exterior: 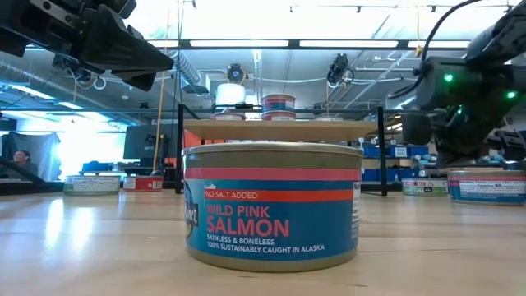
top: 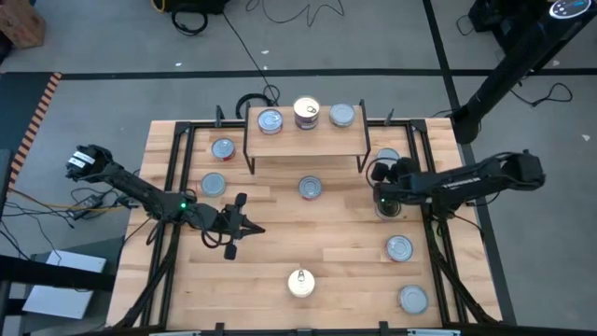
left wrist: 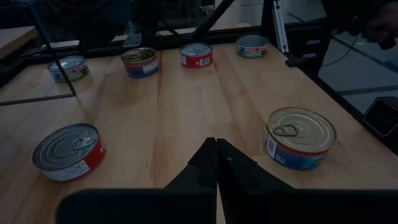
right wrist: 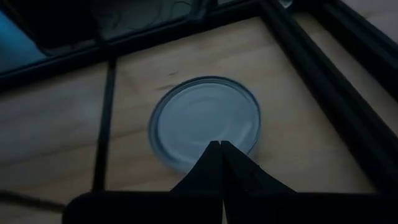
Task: Stack canned seafood by type on shelf
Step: Stack the green tuna can on top of the green tuna can on the shelf
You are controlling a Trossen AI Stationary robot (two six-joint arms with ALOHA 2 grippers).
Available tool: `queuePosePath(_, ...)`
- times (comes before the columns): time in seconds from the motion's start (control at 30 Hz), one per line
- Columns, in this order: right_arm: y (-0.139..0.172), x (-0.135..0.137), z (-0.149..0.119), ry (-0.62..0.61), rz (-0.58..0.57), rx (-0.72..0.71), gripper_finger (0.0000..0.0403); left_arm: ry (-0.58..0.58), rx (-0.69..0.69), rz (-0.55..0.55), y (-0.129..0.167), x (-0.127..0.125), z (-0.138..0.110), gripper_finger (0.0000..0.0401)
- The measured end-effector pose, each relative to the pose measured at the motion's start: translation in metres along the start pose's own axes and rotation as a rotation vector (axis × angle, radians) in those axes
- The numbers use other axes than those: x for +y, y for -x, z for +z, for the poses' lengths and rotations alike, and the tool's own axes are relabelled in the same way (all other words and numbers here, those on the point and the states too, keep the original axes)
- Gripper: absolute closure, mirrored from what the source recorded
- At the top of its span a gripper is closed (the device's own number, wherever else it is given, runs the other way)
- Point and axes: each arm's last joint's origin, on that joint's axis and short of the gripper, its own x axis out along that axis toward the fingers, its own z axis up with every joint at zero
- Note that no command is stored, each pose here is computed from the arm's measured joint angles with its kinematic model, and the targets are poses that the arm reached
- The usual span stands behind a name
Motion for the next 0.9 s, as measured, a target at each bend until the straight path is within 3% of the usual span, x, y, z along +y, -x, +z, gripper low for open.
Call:
queuePosePath(0.27, -0.016, 0.003, 0.006, 0.029, -0.078, -0.009, 0.0402, 0.015, -0.001, 0.000, 0.000, 0.000, 0.000, 0.0396)
queuePosePath(0.53, -0.037, 0.005, 0.011, 0.118, -0.154, 0.068, 0.0402, 0.019, -0.015, 0.000, 0.000, 0.000, 0.001, 0.0396)
queuePosePath(0.9, -0.033, 0.000, 0.015, 0.191, -0.172, 0.159, 0.0402, 0.019, -0.015, 0.000, 0.000, 0.000, 0.001, 0.0396)
